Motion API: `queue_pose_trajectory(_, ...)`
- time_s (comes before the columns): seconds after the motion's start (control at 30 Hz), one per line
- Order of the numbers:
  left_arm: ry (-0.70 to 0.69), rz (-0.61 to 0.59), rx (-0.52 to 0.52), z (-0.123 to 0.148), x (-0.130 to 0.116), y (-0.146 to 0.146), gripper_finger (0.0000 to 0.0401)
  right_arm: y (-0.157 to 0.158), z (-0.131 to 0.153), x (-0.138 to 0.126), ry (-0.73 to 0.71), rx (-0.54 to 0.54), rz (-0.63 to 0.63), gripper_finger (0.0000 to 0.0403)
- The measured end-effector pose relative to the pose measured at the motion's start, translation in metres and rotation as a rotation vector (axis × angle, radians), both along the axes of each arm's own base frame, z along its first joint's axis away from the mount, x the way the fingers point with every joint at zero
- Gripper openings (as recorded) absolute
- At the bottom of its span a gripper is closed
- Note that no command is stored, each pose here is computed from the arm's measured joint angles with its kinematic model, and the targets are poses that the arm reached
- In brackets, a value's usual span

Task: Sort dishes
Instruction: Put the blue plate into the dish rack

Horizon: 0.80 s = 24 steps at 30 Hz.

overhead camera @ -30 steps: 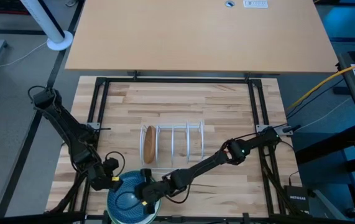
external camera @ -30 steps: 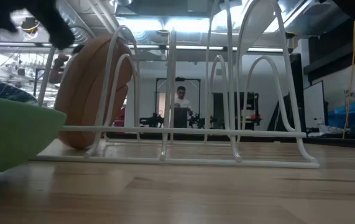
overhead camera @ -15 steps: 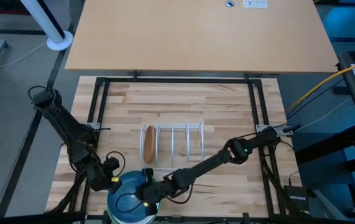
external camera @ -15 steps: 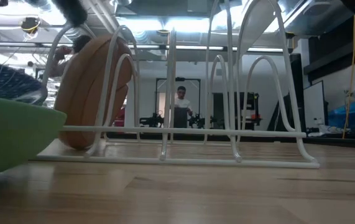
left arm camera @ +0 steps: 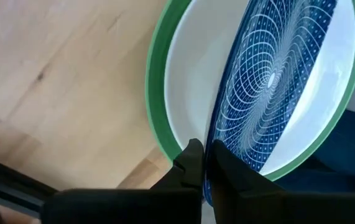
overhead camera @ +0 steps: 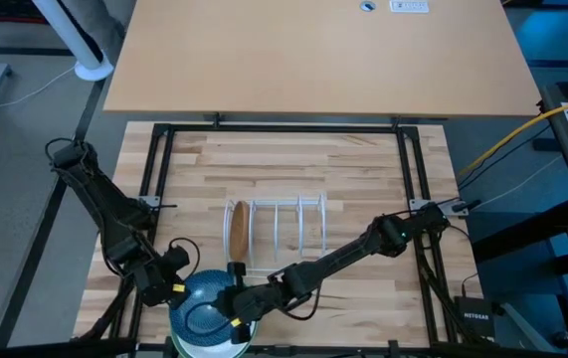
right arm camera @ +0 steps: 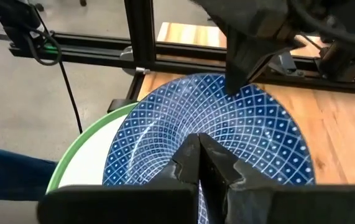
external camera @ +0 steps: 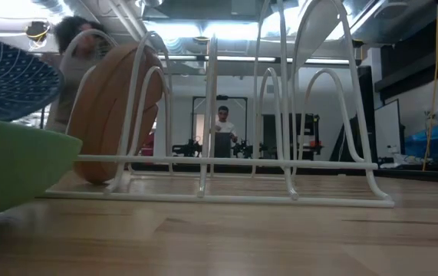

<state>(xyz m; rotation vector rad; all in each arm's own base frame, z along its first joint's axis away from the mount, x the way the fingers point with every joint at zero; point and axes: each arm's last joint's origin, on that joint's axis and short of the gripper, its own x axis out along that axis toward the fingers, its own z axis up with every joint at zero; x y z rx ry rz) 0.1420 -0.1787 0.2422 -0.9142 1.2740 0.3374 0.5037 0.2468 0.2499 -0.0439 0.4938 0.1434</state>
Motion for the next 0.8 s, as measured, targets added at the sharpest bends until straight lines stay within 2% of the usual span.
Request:
queue_pose_trajectory(0.3,-0.036,-0.087,0.069,0.020,0.000,0.001,0.0001,0.000,0.001,-0.001,0.004,-0.002,0.001,0.0005)
queue_pose_trajectory(0.43,-0.038,-0.101,0.121,0.029,-0.002,0.004,0.0001,-0.004,0.021,-0.007,-0.023,0.001,-0.015,0.0005)
queue_pose_trajectory(0.57,-0.049,-0.104,0.151,0.034,-0.002,0.006,0.0001,-0.011,0.039,-0.014,-0.040,-0.043,-0.100,0.0005)
queue_pose_trajectory(0.7,-0.058,-0.101,0.154,0.035,-0.001,0.006,0.0001,-0.018,0.043,-0.016,-0.049,-0.094,-0.190,0.0005)
queue_pose_trajectory(0.8,-0.063,-0.101,0.158,0.035,-0.001,0.006,0.0001,-0.024,0.043,-0.013,-0.040,-0.096,-0.198,0.0005)
